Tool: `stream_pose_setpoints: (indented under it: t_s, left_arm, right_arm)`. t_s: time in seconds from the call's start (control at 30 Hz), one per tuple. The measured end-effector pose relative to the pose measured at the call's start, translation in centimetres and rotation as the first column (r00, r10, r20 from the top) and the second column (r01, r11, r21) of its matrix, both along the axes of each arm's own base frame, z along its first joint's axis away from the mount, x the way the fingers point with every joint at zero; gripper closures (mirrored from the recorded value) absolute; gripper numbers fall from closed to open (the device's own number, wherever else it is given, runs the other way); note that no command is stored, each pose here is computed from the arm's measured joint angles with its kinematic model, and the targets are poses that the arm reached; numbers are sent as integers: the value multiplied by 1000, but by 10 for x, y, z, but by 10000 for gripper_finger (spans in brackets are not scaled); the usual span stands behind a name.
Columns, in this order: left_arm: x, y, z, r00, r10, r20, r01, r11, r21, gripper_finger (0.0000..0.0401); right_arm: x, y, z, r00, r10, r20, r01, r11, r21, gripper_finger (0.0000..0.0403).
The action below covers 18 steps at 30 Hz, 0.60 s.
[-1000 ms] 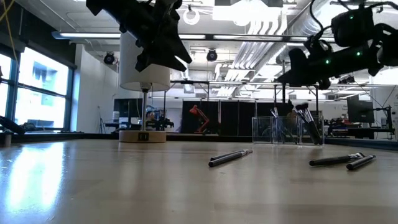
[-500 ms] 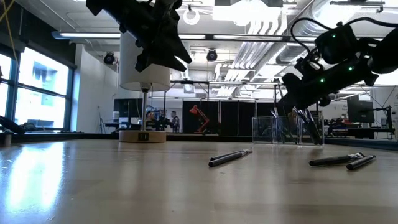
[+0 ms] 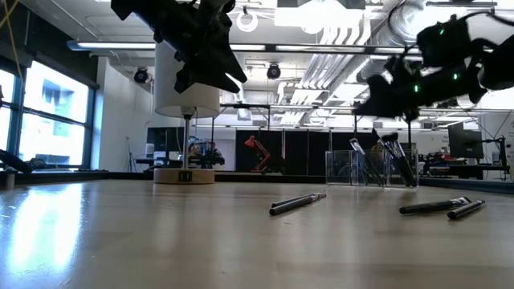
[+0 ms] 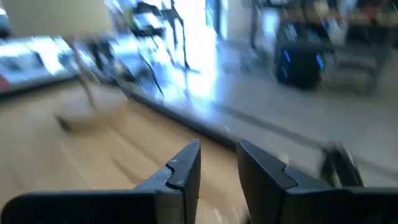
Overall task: Put items in baskets/containers
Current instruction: Put the eyeshadow brush into the transparent organizer
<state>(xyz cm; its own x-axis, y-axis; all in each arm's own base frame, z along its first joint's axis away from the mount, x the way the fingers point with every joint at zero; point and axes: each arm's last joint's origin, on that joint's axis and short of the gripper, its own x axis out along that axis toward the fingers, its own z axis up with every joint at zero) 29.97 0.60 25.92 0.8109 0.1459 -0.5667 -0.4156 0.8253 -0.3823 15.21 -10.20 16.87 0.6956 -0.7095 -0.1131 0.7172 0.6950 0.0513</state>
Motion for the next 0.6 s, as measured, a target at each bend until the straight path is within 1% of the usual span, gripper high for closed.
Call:
stream_pose_setpoints:
  t_s: [0.07,0.13,0.2,0.27,0.33,0.43,0.53,0.6]
  left_arm:
    - [0,0,0,1000,2,1,-2,1000,-3,279]
    - [1,0,1,1000,10,13,-10,1000,-15,279]
    - [1,0,2,999,16,30,-15,1000,-23,279]
    - [3,0,4,998,17,58,-16,1000,-25,279]
    - [5,0,7,995,17,93,-15,1000,-26,279]
    - [7,0,12,990,17,140,-14,1000,-27,279]
    - [9,-1,21,988,15,152,-11,1000,-26,279]
    - [11,-4,30,986,19,167,-16,1000,-18,279]
  right_arm:
    - [1,2,18,998,37,53,-33,997,-72,303]
    - [4,6,39,995,68,70,-56,986,-156,307]
    - [8,11,61,992,117,45,-105,970,-218,314]
    - [13,17,82,984,180,-4,-176,958,-224,324]
    - [18,23,102,965,254,-68,-262,949,-176,337]
    - [22,33,123,914,347,-211,-363,931,-44,365]
    - [23,44,138,860,407,-308,-398,912,96,395]
    - [24,50,143,831,438,-342,-396,898,189,397]
